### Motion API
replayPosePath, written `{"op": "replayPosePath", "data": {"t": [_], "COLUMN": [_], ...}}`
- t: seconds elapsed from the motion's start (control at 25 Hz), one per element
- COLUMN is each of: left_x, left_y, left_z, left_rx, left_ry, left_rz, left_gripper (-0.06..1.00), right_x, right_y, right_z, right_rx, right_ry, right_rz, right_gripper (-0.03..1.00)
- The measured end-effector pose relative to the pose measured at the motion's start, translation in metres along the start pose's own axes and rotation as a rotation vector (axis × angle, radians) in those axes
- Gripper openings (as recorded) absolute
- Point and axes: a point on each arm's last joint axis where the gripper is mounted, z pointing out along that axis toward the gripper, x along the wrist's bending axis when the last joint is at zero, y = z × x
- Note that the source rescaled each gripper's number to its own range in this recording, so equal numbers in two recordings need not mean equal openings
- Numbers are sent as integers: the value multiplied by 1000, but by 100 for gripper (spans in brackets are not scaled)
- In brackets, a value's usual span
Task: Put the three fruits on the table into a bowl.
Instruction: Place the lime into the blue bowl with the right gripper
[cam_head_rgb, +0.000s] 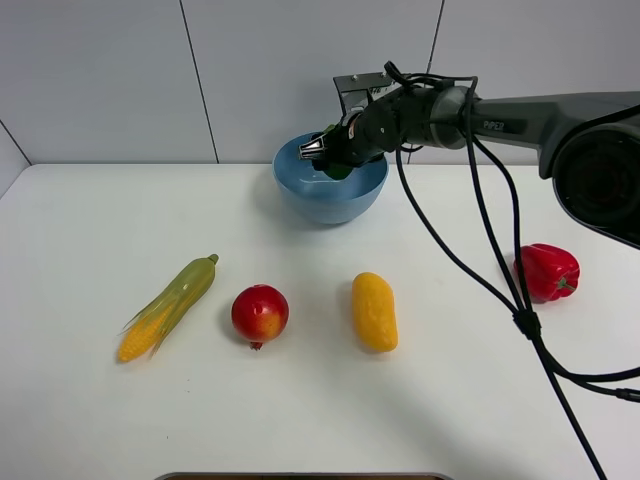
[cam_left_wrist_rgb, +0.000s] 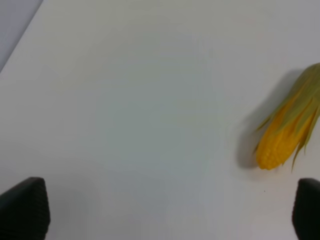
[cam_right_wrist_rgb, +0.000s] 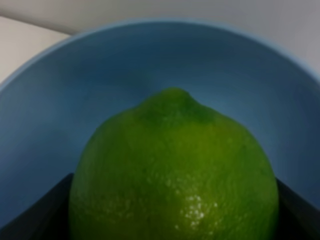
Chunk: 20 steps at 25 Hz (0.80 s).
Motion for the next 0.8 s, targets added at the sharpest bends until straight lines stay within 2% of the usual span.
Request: {"op": "replayPosePath", "data": {"t": [0.36, 0.8], "left_x": [0, 0], "left_y": [0, 0], "left_z": [0, 0], "left_rx": [0, 0], "left_ry": [0, 0], "left_rz": [0, 0], "left_gripper": [100, 100], "right_x": [1, 8], "right_y": [-16, -17], "right_z": [20, 20], "right_rx": [9, -5], "right_ry": [11, 24], "right_rz": [-6, -24], "right_gripper": [16, 16]}}
